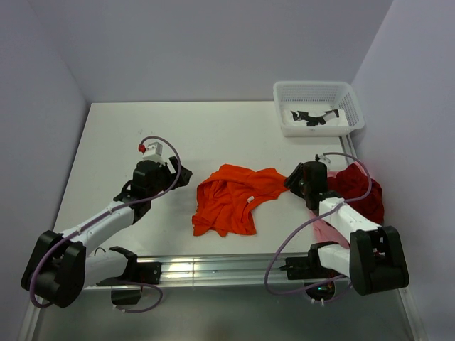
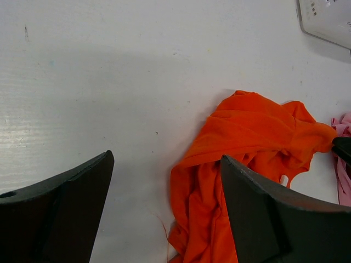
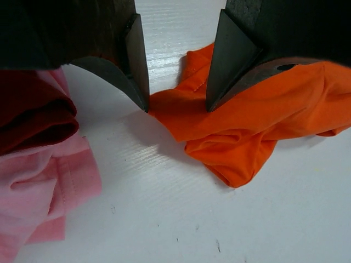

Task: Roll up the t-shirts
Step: Flatten the tshirt

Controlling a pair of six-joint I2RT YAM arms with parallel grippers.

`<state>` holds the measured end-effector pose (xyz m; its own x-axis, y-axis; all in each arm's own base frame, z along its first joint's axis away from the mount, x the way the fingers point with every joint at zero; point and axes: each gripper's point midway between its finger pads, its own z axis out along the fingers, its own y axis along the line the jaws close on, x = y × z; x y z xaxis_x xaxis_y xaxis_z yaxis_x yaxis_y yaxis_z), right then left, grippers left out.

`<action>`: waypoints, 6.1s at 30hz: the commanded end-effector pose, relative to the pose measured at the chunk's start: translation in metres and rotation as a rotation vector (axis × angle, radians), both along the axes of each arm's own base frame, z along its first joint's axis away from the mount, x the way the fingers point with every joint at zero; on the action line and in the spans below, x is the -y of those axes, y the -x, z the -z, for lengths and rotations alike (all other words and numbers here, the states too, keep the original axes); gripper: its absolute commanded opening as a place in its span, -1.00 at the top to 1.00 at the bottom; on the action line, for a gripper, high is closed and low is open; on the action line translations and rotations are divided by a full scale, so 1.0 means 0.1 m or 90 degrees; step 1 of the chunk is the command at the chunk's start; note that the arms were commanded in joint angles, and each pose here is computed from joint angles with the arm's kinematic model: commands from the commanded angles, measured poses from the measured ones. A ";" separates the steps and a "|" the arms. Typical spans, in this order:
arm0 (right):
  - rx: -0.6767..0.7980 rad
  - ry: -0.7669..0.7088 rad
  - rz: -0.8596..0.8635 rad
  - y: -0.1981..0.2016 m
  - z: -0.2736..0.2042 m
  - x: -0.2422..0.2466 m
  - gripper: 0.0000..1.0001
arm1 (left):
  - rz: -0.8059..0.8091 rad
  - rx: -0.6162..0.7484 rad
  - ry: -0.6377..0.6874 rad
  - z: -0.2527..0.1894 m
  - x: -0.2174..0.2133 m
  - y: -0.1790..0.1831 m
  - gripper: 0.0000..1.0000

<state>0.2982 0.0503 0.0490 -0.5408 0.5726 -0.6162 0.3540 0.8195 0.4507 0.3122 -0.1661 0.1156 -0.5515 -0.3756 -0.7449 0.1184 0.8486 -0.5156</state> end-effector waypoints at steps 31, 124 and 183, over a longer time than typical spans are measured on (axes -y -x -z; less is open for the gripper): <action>-0.026 -0.003 -0.018 -0.27 0.00 -0.06 0.15 | 0.012 0.048 0.009 -0.28 0.08 -0.11 -0.69; 0.031 -0.024 0.094 -0.23 -0.15 0.05 1.00 | -0.006 0.054 -0.044 -0.24 0.10 -0.14 -0.69; 0.298 -0.154 -0.051 -0.36 -2.92 -0.33 1.00 | 0.056 -0.083 -0.198 -0.26 0.70 -0.28 0.99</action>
<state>0.3288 0.0802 0.2849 -0.3597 0.6708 -0.6486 0.1121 0.7211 0.6837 0.3345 -0.2575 0.0845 -0.7398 -0.0145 -0.6727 0.2333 0.9322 -0.2767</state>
